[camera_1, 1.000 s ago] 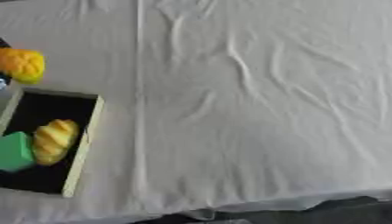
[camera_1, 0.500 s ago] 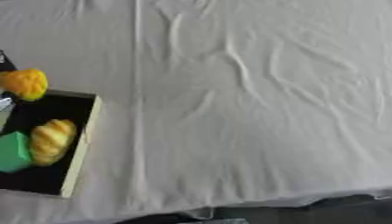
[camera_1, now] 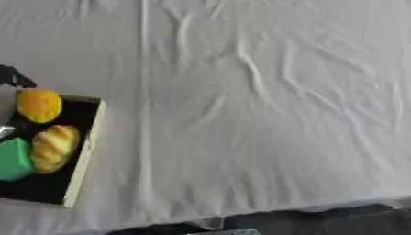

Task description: Pick up objects on the table and place them in the box.

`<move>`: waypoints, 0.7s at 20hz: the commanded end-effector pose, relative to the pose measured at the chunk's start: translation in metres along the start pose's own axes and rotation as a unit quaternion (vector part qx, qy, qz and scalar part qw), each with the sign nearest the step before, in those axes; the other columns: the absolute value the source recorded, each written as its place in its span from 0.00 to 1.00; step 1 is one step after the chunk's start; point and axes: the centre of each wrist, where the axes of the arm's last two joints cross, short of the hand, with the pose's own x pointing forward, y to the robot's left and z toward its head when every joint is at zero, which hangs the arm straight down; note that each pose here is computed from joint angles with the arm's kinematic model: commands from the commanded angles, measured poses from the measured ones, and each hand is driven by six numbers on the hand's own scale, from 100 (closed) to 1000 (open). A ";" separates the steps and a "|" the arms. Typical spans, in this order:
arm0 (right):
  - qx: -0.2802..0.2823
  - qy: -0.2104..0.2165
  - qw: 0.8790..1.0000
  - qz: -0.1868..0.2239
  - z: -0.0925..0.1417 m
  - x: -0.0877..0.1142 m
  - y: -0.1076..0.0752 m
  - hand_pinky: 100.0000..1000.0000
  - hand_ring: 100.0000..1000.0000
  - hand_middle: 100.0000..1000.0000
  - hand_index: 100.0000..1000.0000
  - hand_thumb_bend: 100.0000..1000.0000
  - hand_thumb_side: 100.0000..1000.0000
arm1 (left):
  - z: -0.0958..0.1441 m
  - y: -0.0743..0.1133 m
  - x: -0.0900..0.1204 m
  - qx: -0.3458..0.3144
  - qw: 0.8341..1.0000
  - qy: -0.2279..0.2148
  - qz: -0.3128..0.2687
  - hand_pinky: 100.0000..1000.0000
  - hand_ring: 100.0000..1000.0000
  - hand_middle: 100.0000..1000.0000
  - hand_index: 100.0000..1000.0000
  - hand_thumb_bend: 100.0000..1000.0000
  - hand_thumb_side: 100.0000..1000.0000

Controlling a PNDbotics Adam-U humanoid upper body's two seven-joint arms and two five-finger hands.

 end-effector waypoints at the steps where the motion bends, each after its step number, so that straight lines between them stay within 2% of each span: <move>1: -0.006 -0.014 1.000 0.014 -0.003 0.007 -0.009 0.96 0.87 0.68 0.85 0.00 0.41 | 0.006 0.007 -0.006 -0.008 1.000 0.016 -0.014 0.92 0.86 0.81 0.91 0.45 0.09; 2: -0.007 -0.014 1.000 0.014 -0.003 0.007 -0.009 0.96 0.87 0.68 0.85 0.00 0.41 | 0.007 0.008 -0.005 -0.007 1.000 0.016 -0.014 0.93 0.87 0.82 0.92 0.48 0.18; 3: -0.008 -0.015 1.000 0.014 -0.003 0.007 -0.010 0.96 0.87 0.68 0.85 0.00 0.41 | 0.009 0.008 -0.005 -0.004 1.000 0.016 -0.013 0.93 0.88 0.83 0.93 0.50 0.22; 7: -0.011 -0.016 1.000 0.015 -0.004 0.007 -0.011 0.96 0.87 0.68 0.85 0.00 0.41 | 0.018 0.016 -0.001 0.028 1.000 0.011 -0.006 0.93 0.88 0.83 0.93 0.51 0.26; 11: -0.015 -0.017 1.000 0.015 -0.003 0.007 -0.012 0.96 0.87 0.68 0.85 0.00 0.41 | 0.026 0.027 0.005 0.063 0.998 0.001 -0.006 0.93 0.88 0.83 0.93 0.50 0.27; 14: -0.016 -0.015 1.000 0.017 -0.002 0.006 -0.013 0.96 0.87 0.68 0.85 0.00 0.41 | 0.035 0.042 0.010 0.118 0.993 -0.001 -0.004 0.92 0.86 0.82 0.93 0.38 0.17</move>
